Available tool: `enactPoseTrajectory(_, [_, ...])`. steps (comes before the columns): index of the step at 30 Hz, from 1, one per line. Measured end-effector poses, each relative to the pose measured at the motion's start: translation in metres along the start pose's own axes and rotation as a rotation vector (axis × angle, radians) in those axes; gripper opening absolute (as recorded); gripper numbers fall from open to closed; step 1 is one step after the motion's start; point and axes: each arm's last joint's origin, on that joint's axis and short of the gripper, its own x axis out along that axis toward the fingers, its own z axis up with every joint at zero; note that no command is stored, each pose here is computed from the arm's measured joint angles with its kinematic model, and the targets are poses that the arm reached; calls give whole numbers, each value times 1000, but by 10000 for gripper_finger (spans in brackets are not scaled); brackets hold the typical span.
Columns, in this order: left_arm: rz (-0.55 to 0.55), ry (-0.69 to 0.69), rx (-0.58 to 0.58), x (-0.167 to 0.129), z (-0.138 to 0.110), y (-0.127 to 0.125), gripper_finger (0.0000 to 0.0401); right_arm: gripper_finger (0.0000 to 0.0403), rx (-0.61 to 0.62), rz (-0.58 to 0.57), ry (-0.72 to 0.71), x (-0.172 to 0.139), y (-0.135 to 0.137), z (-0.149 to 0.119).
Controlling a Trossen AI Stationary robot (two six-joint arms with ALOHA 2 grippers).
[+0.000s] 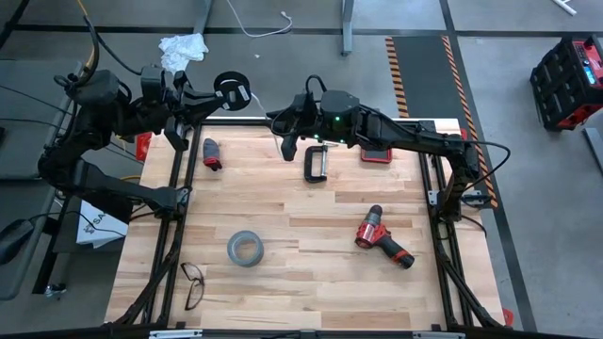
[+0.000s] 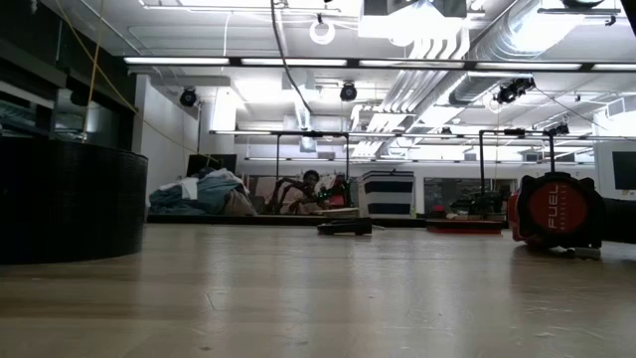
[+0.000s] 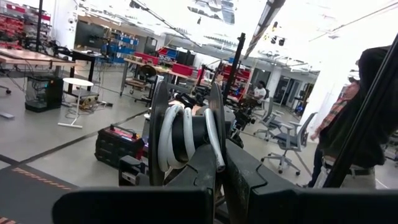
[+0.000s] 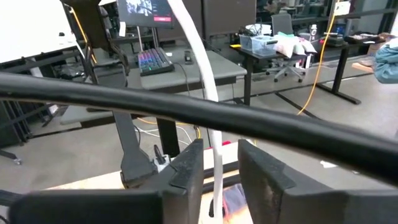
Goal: Coil cords
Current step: Coil the white wire
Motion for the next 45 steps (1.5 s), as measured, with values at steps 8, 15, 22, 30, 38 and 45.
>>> enactPoseTrajectory(8, [0,0,0,0,0,0,5,50,0,-1,0,0,0,0])
enactPoseTrajectory(15, [14,-3,-5,0,0,0,5,7,7,10,1,0,4,0])
enactPoseTrajectory(22, [99,-17,-82,11,-3,2,5,2,18,108,-53,-4,33,3])
enactPoseTrajectory(30, [47,-77,-210,47,-8,-1,5,1,42,175,-145,6,59,-2])
enactPoseTrajectory(38, [-115,-70,-453,67,-12,-7,5,0,70,200,-188,15,64,-7])
enactPoseTrajectory(45, [-233,42,-693,75,-18,-11,5,0,67,223,-250,14,65,-2])
